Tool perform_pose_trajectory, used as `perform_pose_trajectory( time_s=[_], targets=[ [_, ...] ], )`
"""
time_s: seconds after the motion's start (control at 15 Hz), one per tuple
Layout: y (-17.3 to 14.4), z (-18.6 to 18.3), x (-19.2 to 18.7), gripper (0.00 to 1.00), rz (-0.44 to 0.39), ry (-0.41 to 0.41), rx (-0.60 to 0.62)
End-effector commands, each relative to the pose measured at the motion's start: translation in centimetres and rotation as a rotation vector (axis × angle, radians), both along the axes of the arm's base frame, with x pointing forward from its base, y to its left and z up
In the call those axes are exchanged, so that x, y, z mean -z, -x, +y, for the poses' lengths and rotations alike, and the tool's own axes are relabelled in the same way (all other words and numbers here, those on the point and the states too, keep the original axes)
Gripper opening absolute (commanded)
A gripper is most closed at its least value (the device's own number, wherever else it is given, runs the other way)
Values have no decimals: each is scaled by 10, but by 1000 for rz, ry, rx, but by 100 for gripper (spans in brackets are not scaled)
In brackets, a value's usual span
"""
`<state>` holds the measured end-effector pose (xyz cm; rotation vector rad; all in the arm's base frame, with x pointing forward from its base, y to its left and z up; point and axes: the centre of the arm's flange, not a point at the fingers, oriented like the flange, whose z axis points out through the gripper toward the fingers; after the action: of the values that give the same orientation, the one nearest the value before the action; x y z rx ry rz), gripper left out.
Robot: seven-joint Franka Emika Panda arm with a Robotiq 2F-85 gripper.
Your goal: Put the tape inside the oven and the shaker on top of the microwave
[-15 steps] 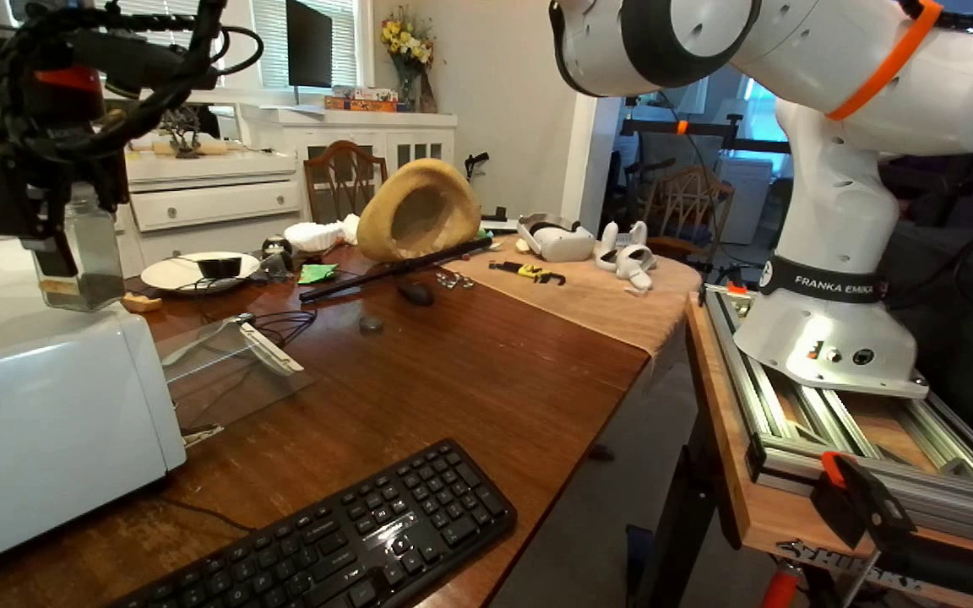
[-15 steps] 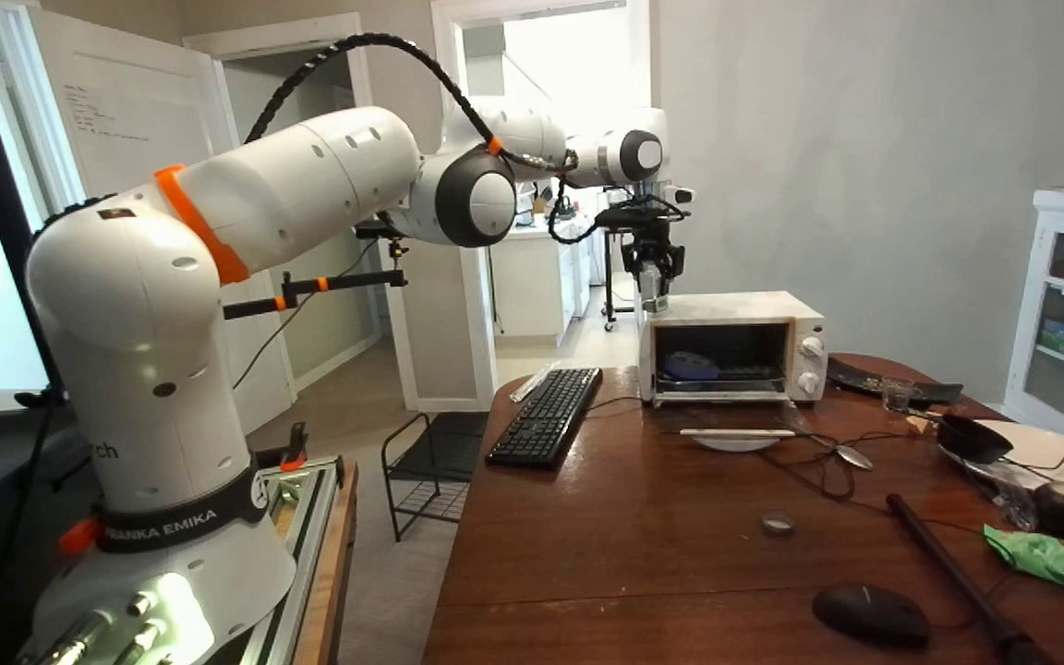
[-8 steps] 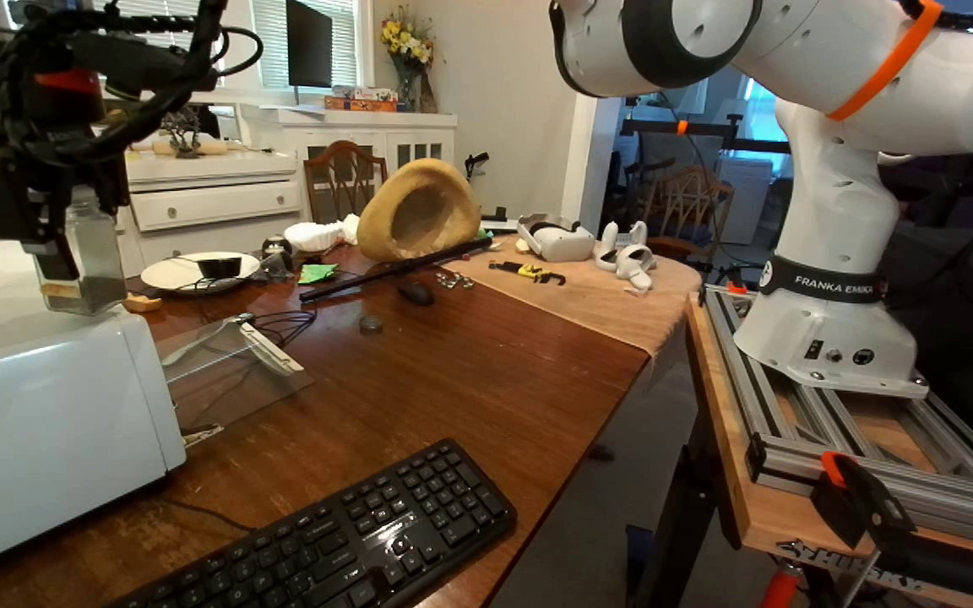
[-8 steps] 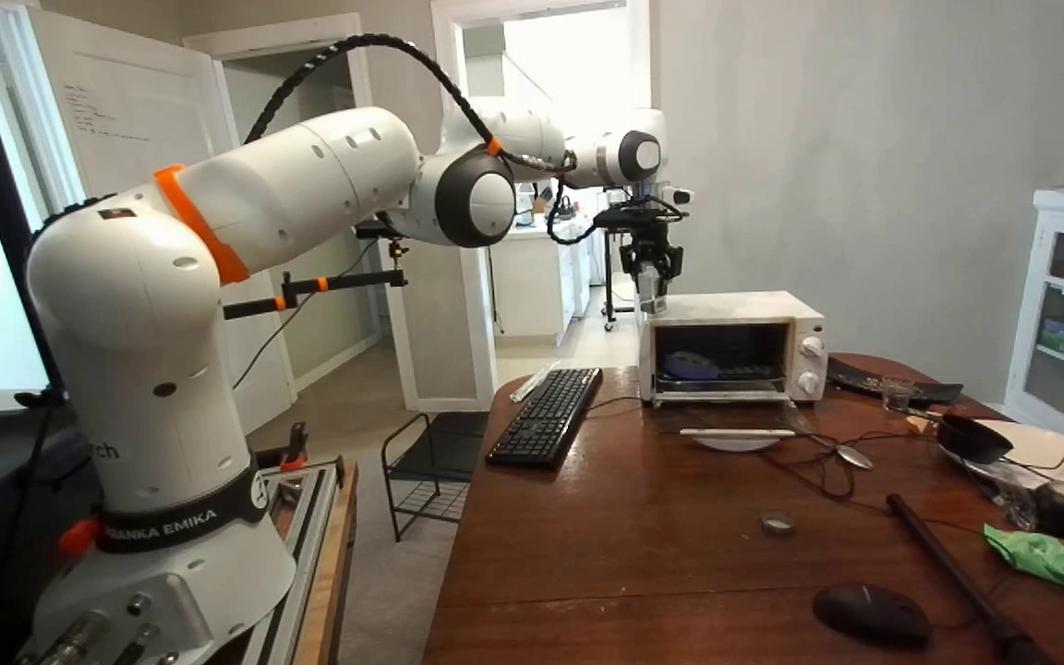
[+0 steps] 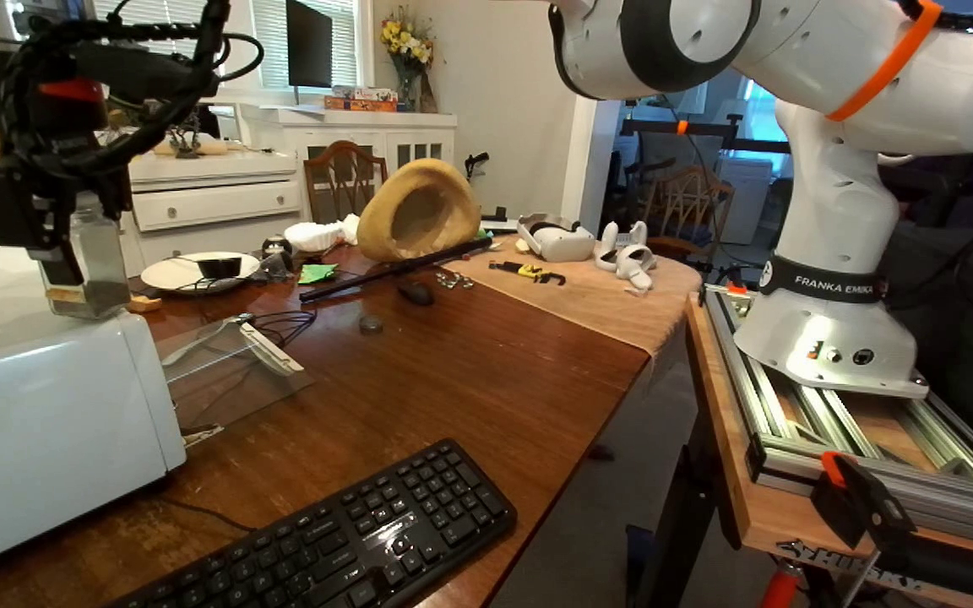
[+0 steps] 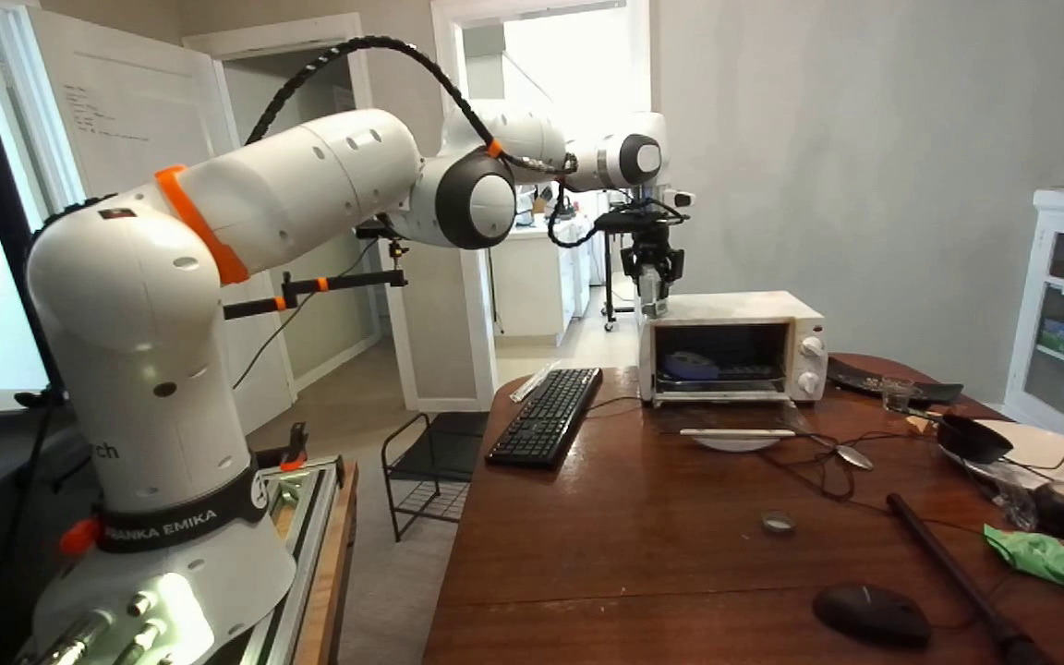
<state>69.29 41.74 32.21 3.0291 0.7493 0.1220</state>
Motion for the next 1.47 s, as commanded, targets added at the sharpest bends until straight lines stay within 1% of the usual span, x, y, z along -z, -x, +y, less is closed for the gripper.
perform_pose_trajectory(
  time_s=[0.0, 0.13, 0.2, 0.27, 0.33, 0.4, 0.47, 0.53, 0.6, 0.67, 0.73, 0.93, 1.0, 1.07, 1.13, 1.2, 1.27, 1.4],
  targets=[
    [-48, 31, -4, 31, -8, 10, 3],
    [-48, 30, -4, 32, -7, 13, 3],
    [-48, 30, -3, 40, -7, 14, 4],
    [-48, 30, -3, 51, -7, 14, 4],
    [-48, 30, -3, 58, -6, 15, 3],
    [-48, 31, -2, 70, -5, 16, 3],
    [-49, 31, -2, 80, -4, 16, 3],
    [-49, 31, -2, 85, -3, 16, 4],
    [-49, 31, -2, 93, -3, 16, 4],
    [-49, 30, -2, 99, -2, 18, 5],
    [-49, 30, -2, 100, -2, 18, 6],
    [-49, 30, -2, 100, -3, 17, 6],
    [-49, 30, -2, 75, -4, 17, 4],
    [-49, 30, -2, 75, -8, 13, 11],
    [-50, 30, -2, 73, -18, 14, 20],
    [-50, 29, -5, 66, -8, 10, 36],
    [-51, 28, -7, 56, -9, -4, 47],
    [-52, 25, -9, 40, -15, -6, 68]
  ],
)
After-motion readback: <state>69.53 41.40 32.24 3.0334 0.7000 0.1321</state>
